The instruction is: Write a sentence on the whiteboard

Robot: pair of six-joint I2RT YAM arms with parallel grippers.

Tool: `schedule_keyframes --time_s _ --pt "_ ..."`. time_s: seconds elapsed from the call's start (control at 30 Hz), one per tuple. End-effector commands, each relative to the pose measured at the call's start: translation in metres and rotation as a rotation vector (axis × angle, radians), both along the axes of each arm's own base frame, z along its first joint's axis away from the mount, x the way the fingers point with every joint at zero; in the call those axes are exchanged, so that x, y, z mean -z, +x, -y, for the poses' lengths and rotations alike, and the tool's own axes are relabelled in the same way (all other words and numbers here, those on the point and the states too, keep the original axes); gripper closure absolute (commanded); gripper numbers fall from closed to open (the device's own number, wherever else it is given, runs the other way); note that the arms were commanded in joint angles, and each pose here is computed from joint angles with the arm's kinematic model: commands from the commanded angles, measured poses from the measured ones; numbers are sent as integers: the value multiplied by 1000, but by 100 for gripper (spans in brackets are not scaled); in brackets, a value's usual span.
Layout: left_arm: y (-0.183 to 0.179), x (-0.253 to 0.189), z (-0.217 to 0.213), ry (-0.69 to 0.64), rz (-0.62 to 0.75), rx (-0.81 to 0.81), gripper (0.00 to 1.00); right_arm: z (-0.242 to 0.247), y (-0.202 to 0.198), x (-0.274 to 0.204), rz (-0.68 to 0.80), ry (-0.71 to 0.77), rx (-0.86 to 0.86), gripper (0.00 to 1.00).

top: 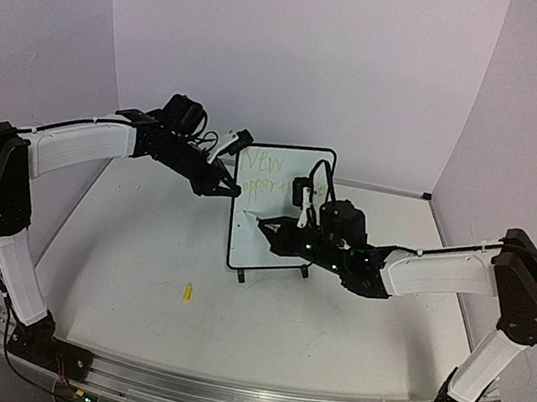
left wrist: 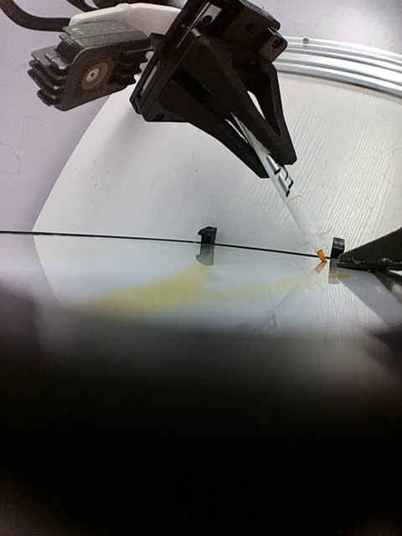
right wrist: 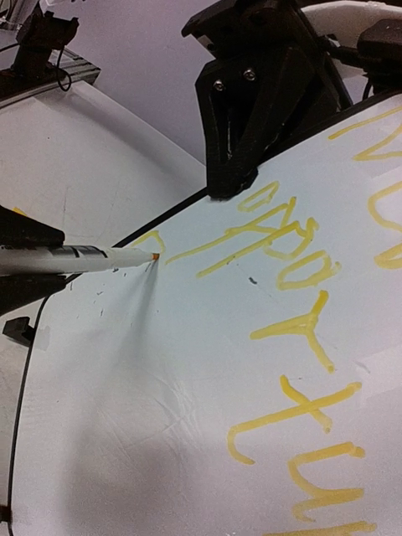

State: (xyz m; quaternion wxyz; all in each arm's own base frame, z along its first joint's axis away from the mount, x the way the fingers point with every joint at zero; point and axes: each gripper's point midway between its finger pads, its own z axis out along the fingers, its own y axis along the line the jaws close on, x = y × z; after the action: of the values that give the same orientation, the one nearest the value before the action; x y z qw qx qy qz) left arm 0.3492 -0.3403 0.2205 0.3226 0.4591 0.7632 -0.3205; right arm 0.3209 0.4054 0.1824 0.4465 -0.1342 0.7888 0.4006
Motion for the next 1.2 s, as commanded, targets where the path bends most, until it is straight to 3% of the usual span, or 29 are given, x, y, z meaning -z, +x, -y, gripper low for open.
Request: schedule_keyframes --time_s 0.0,0.23,0.67,1.17 --pt "-2 16 -16 104 4 -44 100 2 -1 20 -39 -23 0 100" --pt "-3 15 -16 103 6 -41 100 0 -3 30 -66 -29 -13 100" --pt "-3 15 -17 105 9 -43 100 11 -11 -13 8 50 -11 100" --pt "-3 16 -16 105 7 -43 100 14 4 -21 36 48 31 100"
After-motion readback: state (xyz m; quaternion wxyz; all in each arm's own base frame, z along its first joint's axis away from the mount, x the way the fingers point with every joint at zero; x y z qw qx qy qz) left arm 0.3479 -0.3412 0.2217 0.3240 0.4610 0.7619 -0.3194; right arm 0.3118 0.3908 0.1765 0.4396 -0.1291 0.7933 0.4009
